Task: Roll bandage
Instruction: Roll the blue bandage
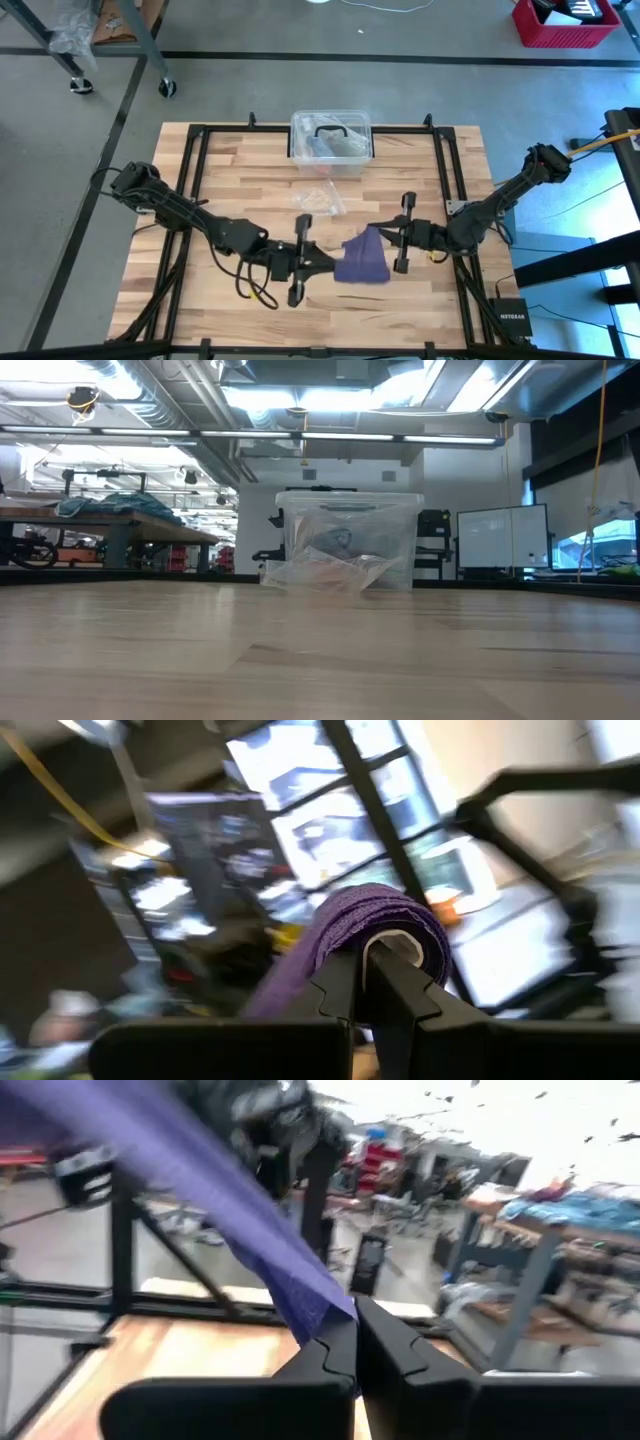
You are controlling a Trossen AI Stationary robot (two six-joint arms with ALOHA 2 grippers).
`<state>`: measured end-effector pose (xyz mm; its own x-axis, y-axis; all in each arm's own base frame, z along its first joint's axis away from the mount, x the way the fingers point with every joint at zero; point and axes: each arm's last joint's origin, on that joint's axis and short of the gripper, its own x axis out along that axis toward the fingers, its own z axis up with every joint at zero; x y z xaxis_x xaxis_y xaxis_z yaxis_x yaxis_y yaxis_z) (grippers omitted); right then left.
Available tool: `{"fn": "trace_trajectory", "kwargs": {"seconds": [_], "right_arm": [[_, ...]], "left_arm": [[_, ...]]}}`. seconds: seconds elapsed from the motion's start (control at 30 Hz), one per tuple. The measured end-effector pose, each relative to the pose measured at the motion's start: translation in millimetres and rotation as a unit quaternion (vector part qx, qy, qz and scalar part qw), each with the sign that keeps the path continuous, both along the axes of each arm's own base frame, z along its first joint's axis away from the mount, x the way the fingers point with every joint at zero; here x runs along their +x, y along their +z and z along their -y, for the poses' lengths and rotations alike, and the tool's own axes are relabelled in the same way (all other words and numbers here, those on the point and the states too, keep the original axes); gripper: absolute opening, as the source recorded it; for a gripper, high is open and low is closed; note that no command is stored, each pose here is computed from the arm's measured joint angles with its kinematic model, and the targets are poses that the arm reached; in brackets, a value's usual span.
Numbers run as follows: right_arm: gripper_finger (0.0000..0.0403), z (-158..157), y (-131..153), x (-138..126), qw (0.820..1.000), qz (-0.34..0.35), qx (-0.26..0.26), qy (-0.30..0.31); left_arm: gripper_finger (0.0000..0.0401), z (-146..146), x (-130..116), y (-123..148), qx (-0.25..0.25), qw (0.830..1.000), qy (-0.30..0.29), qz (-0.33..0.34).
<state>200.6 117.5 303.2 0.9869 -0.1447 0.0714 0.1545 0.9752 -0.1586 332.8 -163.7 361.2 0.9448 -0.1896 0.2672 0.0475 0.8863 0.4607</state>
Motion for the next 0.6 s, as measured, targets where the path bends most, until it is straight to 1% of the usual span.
{"fn": "trace_trajectory", "kwargs": {"seconds": [0.1,0.17,0.23,0.3,0.43,0.6], "right_arm": [[0.0005,-2.0,-4.0,0.9,0.999,-0.01,0.033,0.027],[0.0005,-3.9,-5.0,1.9,0.997,-0.009,0.055,0.052],[0.0003,-5.4,-5.1,2.1,0.994,-0.009,0.069,0.079],[0.0004,-6.0,-4.6,2.0,0.992,-0.006,0.084,0.089],[0.0008,-6.0,-4.2,1.9,0.989,-0.002,0.112,0.093],[0.0007,-7.3,-3.0,1.9,0.985,0.002,0.128,0.119]], "left_arm": [[0.0008,1.0,-3.2,10.6,0.034,0.996,0.074,0.028],[0.0008,0.1,-3.3,12.2,0.068,0.992,0.1,0.032],[0.0008,-2.0,-2.3,10.9,0.09,0.987,0.128,0.023],[0.0008,-3.0,-1.8,7.9,0.093,0.984,0.153,0.004],[0.0004,-4.5,-0.8,2.0,0.116,0.975,0.187,-0.027],[0.0004,-5.2,-0.6,0.1,0.127,0.97,0.204,-0.039]]}}
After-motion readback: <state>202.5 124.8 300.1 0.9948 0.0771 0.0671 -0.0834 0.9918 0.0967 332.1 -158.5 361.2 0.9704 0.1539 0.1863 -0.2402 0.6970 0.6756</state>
